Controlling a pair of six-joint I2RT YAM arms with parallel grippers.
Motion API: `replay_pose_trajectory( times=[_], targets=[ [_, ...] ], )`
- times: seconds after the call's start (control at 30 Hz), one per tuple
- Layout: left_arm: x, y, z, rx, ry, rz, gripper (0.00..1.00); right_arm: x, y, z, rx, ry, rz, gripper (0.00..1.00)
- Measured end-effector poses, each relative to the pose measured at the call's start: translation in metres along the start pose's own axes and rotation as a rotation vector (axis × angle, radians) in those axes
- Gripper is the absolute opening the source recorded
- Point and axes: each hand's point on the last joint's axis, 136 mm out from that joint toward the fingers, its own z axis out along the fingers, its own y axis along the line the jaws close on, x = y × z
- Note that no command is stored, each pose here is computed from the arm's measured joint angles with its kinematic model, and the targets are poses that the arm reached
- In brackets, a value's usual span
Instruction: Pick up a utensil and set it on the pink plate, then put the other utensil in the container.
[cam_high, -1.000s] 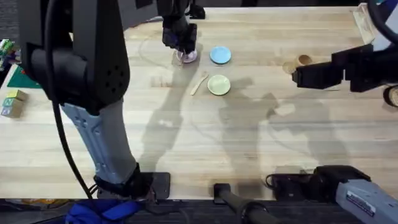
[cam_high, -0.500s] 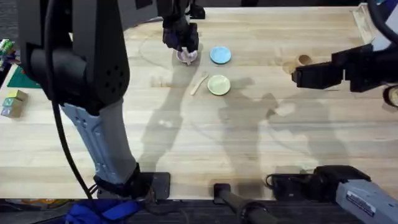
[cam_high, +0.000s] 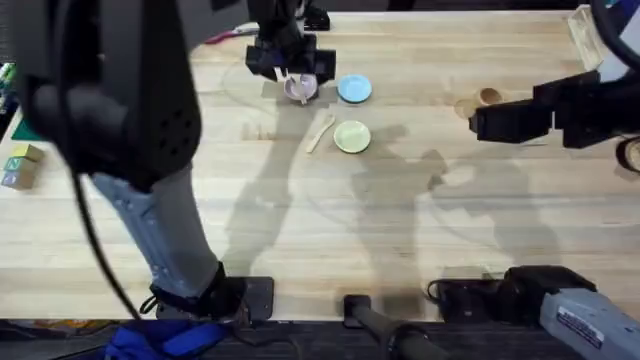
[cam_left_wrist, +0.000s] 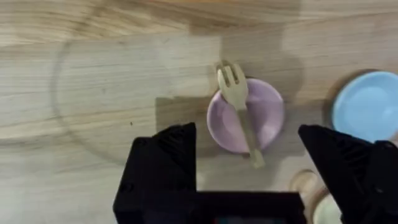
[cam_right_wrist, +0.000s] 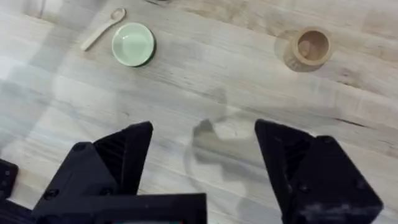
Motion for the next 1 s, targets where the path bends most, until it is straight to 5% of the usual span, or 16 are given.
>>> replay_pose_trajectory(
  times=[0.23,0.43,0.77,1.0],
  targets=[
    [-0.012,0.0,-0.09,0.024,-0.113,0.009,0.995,0.0,0.0,0.0,0.0,0.0,0.0,0.998],
    [0.003,0.004,-0.137,0.025,-0.125,0.014,0.996,0.0,0.0,0.0,0.0,0.0,0.0,0.998],
    [0.067,0.021,-0.169,0.013,-0.134,0.012,0.993,0.0,0.0,0.0,0.0,0.0,0.007,0.998],
    [0.108,0.017,-0.213,0.108,-0.233,0.047,0.993,0.0,0.0,0.0,0.001,-0.001,0.04,0.998]
  ],
)
